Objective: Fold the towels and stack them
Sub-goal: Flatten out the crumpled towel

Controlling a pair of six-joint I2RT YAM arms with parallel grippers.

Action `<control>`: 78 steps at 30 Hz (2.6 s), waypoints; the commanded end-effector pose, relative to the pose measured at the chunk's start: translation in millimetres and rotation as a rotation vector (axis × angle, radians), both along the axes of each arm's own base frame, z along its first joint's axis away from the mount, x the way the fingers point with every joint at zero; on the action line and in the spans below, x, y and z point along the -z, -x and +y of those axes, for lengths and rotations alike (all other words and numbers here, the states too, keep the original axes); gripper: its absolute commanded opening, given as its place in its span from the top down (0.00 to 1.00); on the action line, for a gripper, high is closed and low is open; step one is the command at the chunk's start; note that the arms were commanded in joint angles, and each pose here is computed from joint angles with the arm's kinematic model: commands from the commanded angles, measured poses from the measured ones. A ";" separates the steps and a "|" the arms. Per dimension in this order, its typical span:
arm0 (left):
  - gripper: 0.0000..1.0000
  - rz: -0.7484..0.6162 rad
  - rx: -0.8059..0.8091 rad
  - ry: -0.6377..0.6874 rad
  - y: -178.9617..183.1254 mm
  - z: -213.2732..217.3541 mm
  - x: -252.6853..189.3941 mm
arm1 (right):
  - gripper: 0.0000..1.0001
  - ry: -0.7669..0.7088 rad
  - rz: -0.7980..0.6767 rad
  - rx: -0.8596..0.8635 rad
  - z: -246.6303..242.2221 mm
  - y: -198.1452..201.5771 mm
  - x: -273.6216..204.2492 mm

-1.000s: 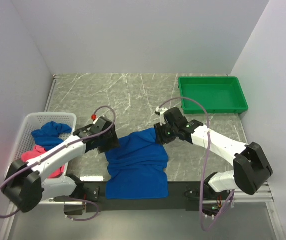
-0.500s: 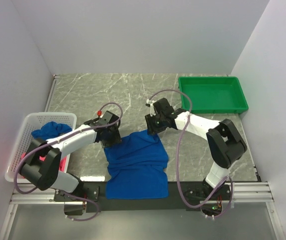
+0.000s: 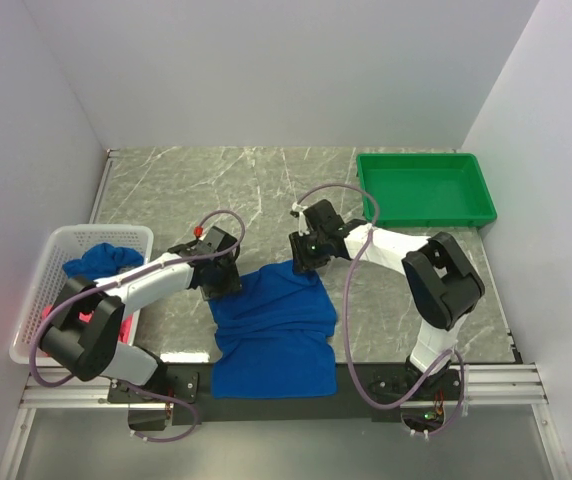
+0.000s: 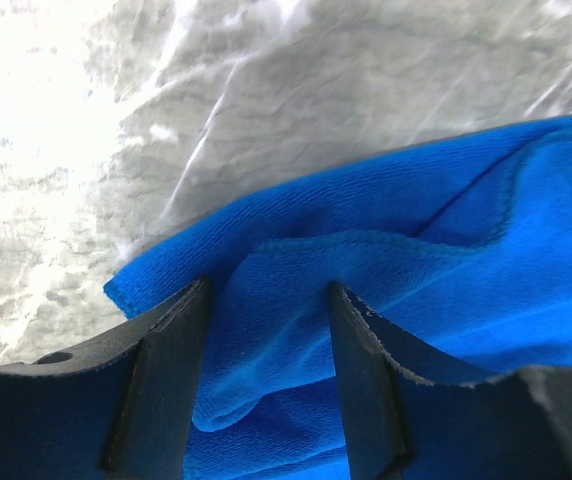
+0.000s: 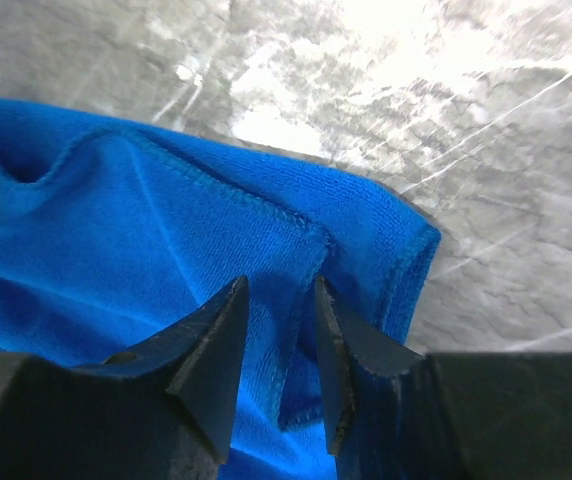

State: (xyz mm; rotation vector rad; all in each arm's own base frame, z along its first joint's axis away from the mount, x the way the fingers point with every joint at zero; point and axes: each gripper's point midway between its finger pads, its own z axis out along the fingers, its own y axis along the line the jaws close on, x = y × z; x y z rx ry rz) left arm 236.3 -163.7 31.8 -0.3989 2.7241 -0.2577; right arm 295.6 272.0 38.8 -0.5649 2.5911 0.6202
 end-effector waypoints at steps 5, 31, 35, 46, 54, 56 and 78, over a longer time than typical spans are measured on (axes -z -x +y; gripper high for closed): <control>0.44 -0.034 0.004 0.039 0.0 -3.7 -8.5 | 0.62 -0.007 0.020 0.030 2.9 -2.8 9.3; 0.44 -0.026 0.007 0.047 3.2 -4.5 -5.5 | 0.85 -0.014 -0.010 -0.003 13.7 4.0 3.9; 0.44 -0.029 0.003 0.050 3.2 -4.1 -7.0 | 1.00 -0.018 -0.057 0.000 13.5 -1.8 -12.6; 0.45 -0.040 0.012 0.062 2.1 -7.0 -11.5 | 0.83 -0.014 -0.125 -0.012 10.0 -8.0 -44.3; 0.45 -0.037 0.013 0.064 4.4 -6.8 -10.7 | 0.71 -0.035 -0.067 -0.031 19.4 -0.9 -26.9; 0.45 -0.037 0.013 0.064 4.7 -6.6 -10.6 | 0.69 -0.033 -0.058 -0.030 19.2 -0.8 -22.5; 0.45 -0.031 0.013 0.057 8.0 -5.2 -7.2 | 0.67 0.039 -0.048 0.077 6.3 -7.0 7.6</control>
